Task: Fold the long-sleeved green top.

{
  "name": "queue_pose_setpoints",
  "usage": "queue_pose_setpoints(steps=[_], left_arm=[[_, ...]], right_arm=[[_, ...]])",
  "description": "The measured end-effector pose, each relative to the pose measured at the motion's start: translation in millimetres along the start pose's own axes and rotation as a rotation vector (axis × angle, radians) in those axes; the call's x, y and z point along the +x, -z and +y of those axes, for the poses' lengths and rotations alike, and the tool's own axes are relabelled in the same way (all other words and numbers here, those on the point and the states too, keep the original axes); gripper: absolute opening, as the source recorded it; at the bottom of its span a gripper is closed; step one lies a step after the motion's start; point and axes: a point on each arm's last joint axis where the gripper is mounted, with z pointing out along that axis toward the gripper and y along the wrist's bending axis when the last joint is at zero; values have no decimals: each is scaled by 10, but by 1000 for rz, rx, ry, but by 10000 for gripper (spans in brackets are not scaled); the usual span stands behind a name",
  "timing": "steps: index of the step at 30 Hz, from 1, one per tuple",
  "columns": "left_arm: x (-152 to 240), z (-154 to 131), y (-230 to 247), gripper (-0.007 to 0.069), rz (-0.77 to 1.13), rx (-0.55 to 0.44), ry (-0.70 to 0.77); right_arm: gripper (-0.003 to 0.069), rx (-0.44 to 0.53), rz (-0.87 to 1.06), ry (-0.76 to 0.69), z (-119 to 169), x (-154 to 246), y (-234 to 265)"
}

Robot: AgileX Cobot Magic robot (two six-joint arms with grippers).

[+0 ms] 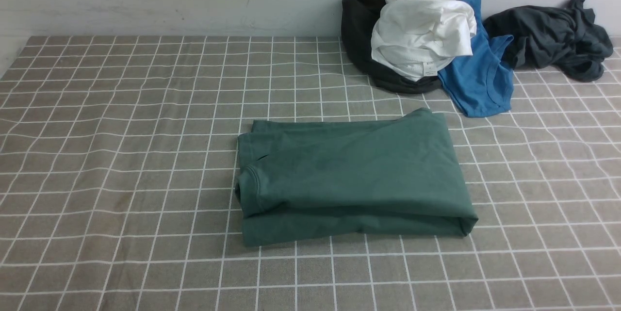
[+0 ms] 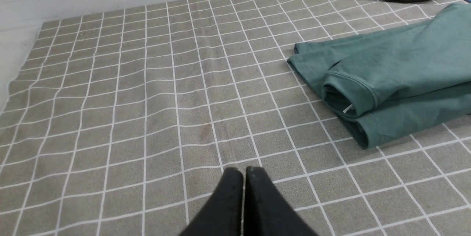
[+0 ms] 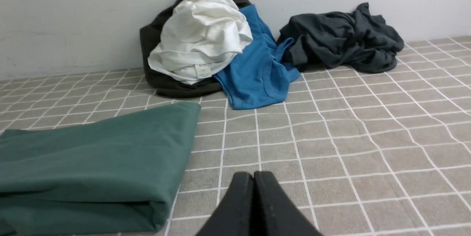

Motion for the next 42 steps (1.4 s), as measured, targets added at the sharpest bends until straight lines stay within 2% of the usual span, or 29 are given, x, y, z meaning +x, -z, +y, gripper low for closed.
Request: queue_pose_setpoints(steps=[4,12,42], left_arm=[[0,0,0,-7,0,0,0],[0,0,0,-7,0,0,0],[0,0,0,-7,0,0,0]], right_arm=[[-14,14,74,43,-15,67,3],[-14,87,81,44,-58,71,6],[-14,87,81,44,-58,71,6]])
